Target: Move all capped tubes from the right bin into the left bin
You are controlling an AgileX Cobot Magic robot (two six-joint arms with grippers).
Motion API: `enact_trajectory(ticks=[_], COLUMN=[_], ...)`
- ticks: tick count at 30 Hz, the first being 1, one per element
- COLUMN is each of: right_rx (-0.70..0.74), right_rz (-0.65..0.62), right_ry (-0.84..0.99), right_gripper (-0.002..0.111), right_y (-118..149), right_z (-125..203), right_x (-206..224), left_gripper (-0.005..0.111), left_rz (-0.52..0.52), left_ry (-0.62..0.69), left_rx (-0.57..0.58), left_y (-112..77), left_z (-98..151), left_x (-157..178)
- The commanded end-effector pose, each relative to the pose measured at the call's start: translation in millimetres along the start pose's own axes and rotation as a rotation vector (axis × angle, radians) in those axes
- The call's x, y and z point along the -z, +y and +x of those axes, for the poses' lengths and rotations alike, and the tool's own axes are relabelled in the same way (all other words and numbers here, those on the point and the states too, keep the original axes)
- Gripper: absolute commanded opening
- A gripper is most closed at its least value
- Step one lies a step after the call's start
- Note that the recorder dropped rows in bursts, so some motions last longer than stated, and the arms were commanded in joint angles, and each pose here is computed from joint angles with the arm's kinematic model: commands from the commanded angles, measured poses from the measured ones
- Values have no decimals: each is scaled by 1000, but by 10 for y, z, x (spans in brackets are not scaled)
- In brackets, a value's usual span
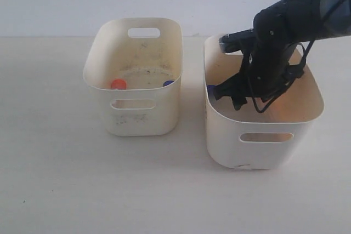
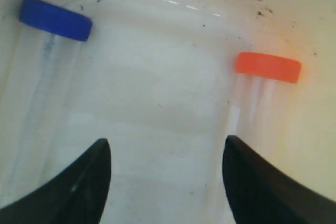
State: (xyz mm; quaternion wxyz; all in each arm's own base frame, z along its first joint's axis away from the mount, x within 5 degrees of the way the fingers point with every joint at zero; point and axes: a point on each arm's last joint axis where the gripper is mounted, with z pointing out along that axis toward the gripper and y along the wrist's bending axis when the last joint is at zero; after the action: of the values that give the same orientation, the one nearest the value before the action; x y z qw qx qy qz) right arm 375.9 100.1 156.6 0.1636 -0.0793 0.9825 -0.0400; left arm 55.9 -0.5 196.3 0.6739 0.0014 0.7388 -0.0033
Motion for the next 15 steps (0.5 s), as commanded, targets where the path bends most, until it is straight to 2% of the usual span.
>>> enact_trajectory(ticks=[1, 6, 13, 15], right_rx=[9, -25, -95, -106], right_rz=[76, 95, 130, 178], right_ry=[46, 90, 145, 154], right_gripper=[60, 70, 70, 70], right_y=[-82, -98, -124, -165], right_z=[54, 92, 146, 156], right_x=[-12, -5, 5, 12], left_gripper=[4, 4, 4, 4], left_rz=[8, 8, 8, 8], left_ry=[-5, -5, -5, -5], left_rx=[7, 7, 7, 7], left_y=[-4, -4, -4, -4], left_z=[-11, -11, -11, -11], left_x=[-2, -2, -2, -2])
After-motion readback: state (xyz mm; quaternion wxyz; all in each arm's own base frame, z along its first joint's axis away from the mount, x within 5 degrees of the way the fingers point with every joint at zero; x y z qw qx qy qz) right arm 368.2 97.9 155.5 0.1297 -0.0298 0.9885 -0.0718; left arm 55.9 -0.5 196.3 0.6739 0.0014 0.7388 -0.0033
